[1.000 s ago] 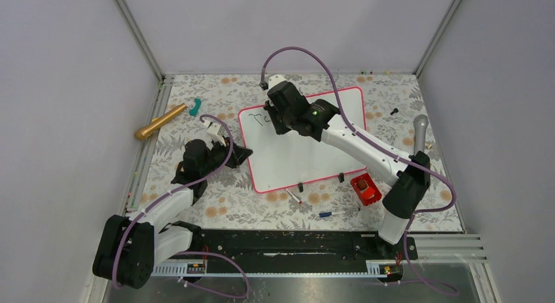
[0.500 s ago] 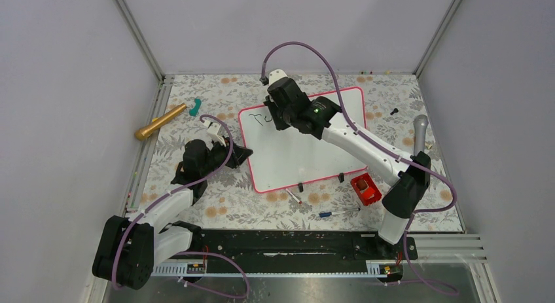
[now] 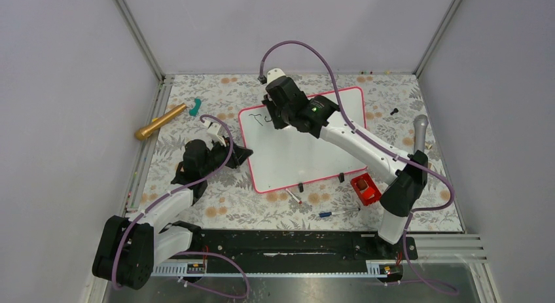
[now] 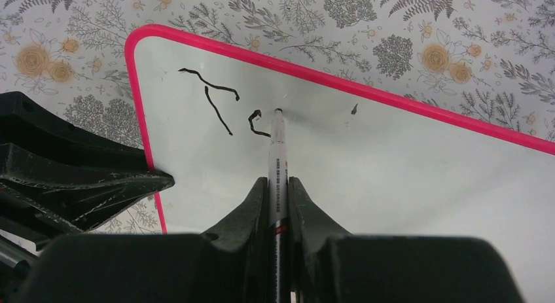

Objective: Write a sentence on the whiteboard

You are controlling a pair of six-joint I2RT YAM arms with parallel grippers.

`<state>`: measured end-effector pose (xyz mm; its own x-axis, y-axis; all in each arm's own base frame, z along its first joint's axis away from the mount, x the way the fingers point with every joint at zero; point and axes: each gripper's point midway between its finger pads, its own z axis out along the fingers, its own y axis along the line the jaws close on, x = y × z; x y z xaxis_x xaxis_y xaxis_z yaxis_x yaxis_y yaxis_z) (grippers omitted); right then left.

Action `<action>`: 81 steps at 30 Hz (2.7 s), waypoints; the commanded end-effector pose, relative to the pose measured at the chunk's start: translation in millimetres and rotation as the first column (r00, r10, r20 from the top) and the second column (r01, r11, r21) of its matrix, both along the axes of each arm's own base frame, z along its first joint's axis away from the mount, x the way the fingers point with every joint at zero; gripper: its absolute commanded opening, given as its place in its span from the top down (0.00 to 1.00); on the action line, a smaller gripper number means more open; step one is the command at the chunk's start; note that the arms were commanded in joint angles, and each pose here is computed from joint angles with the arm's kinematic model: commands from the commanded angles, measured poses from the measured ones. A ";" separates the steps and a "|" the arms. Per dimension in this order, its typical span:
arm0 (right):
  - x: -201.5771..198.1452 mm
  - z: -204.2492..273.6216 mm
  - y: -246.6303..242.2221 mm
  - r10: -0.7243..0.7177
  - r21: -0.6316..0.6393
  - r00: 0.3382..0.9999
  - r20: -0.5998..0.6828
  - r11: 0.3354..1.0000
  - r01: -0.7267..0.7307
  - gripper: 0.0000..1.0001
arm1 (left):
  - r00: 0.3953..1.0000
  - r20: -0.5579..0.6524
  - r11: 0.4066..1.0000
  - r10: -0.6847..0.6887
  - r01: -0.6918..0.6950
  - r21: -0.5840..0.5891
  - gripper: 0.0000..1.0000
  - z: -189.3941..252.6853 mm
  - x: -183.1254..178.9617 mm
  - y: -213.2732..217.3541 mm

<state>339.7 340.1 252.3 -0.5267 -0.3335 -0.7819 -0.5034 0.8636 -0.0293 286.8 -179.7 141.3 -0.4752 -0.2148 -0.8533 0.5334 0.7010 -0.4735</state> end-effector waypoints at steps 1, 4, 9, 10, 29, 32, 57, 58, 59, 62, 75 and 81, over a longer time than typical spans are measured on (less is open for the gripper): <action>1.5 13.2 9.3 0.016 0.032 1.000 0.015 0.999 -0.017 1.00 | 0.996 0.086 0.999 -0.028 0.026 0.023 1.00 12.6 1.0 -3.8; 0.8 13.0 11.6 0.024 0.039 1.000 0.009 0.999 -0.025 1.00 | 0.996 0.087 0.999 -0.027 0.025 0.023 1.00 13.1 1.4 -3.7; -1.9 11.7 15.8 0.046 0.049 0.999 -0.006 0.998 -0.046 1.00 | 0.996 0.089 0.999 -0.030 0.028 0.023 1.00 13.4 1.0 -4.2; -2.7 11.3 16.2 0.049 0.049 0.999 -0.008 0.998 -0.048 1.00 | 0.996 0.089 0.999 -0.029 0.027 0.023 1.00 13.5 1.0 -4.1; 4.3 12.1 3.4 -0.018 0.016 1.000 0.023 1.000 0.017 1.00 | 0.996 0.087 0.999 -0.027 0.025 0.026 1.00 12.8 0.9 -3.6; 5.1 12.4 1.9 -0.023 0.013 0.999 0.027 1.000 0.023 1.00 | 0.996 0.088 0.999 -0.027 0.025 0.025 1.00 13.0 1.1 -3.6; -2.6 2.2 -10.5 -0.026 -0.022 1.000 0.015 0.999 0.027 1.00 | 0.996 0.088 0.999 -0.026 0.024 0.027 1.00 12.7 1.3 -3.5; -3.1 1.9 -10.3 -0.026 -0.021 1.000 0.014 0.999 0.026 1.00 | 0.996 0.088 0.999 -0.026 0.024 0.027 1.00 12.9 1.4 -3.7; -3.7 1.0 -10.7 -0.025 -0.023 1.000 0.011 0.999 0.025 1.00 | 0.996 0.087 0.999 -0.027 0.024 0.027 1.00 12.8 1.3 -3.7; -5.4 -0.4 -11.2 -0.022 -0.022 1.000 0.006 1.000 0.022 1.00 | 0.996 0.087 0.999 -0.025 0.022 0.028 1.00 12.4 1.6 -3.3; -13.5 11.5 -6.7 0.015 0.028 1.000 -0.002 1.000 -0.015 1.00 | 0.996 0.083 0.999 -0.025 0.023 0.028 1.00 11.9 1.8 -3.6; -20.4 26.9 -6.7 0.036 0.088 0.999 0.019 0.995 -0.038 1.00 | 0.997 0.074 0.999 -0.028 0.026 0.028 1.00 10.5 2.7 -4.4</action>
<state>329.9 333.8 244.9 -0.5466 -0.3457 -0.7627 -0.5122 0.8586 -0.0221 285.8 -179.5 138.7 -0.4812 -0.2071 -0.8518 0.5310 0.7043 -0.4712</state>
